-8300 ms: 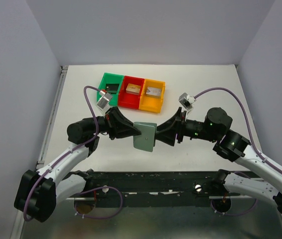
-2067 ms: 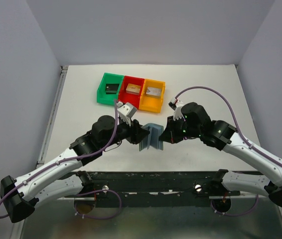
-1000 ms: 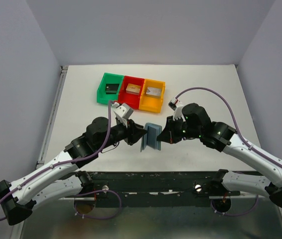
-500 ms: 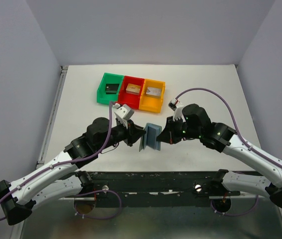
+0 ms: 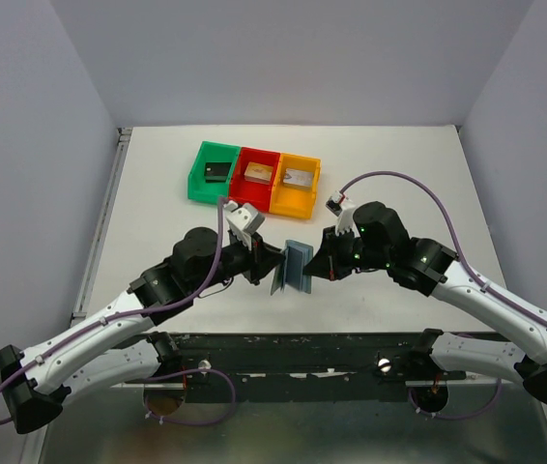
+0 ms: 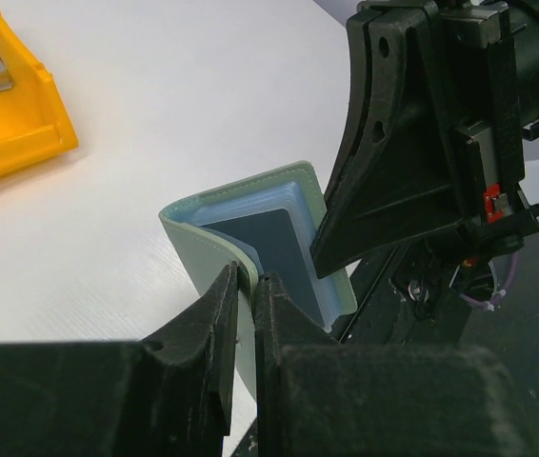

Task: Take the credit cards out of the card holder
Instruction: Open the card holder at the center of the board.

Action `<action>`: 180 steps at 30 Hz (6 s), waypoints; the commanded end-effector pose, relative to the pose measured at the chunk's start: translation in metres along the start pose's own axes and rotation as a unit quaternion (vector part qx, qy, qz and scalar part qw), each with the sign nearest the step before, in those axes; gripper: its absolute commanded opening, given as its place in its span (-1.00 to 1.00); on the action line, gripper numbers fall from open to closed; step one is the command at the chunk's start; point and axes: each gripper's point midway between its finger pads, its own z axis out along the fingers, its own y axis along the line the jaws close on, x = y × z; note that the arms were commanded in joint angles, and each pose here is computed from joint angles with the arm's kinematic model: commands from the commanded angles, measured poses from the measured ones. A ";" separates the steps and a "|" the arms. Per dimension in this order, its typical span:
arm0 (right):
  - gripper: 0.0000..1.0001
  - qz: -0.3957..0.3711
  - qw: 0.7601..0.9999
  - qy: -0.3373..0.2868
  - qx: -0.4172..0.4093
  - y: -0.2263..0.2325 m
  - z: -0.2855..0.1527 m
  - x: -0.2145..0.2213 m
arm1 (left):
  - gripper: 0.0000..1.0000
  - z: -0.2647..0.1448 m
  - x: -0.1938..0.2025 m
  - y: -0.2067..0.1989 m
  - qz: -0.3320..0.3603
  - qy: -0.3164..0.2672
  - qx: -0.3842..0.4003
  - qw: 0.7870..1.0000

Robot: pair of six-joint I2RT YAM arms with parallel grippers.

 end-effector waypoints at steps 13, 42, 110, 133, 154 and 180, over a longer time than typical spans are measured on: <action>-0.99 -0.019 0.997 -0.029 -0.065 0.030 -0.015 -0.016 | -0.81 0.008 0.000 0.000 0.016 0.012 -0.008 1.000; -0.99 -0.021 0.998 -0.034 -0.048 0.021 -0.016 -0.013 | 0.53 -0.001 -0.008 0.008 0.003 -0.007 -0.038 0.999; -0.99 -0.015 1.000 -0.011 -0.023 0.019 -0.014 -0.017 | 0.89 0.018 -0.006 0.000 -0.004 -0.004 -0.018 1.000; -0.99 -0.015 1.000 -0.012 -0.020 0.016 -0.014 -0.015 | 0.52 0.017 0.002 0.007 0.011 0.008 -0.033 0.999; -0.99 -0.019 0.999 -0.020 -0.022 0.017 -0.017 -0.016 | 0.19 -0.009 0.004 0.025 0.023 -0.003 -0.081 0.996; -0.99 -0.021 0.999 -0.022 -0.026 0.019 -0.018 -0.016 | 0.33 -0.014 -0.003 -0.002 0.014 -0.047 0.000 0.999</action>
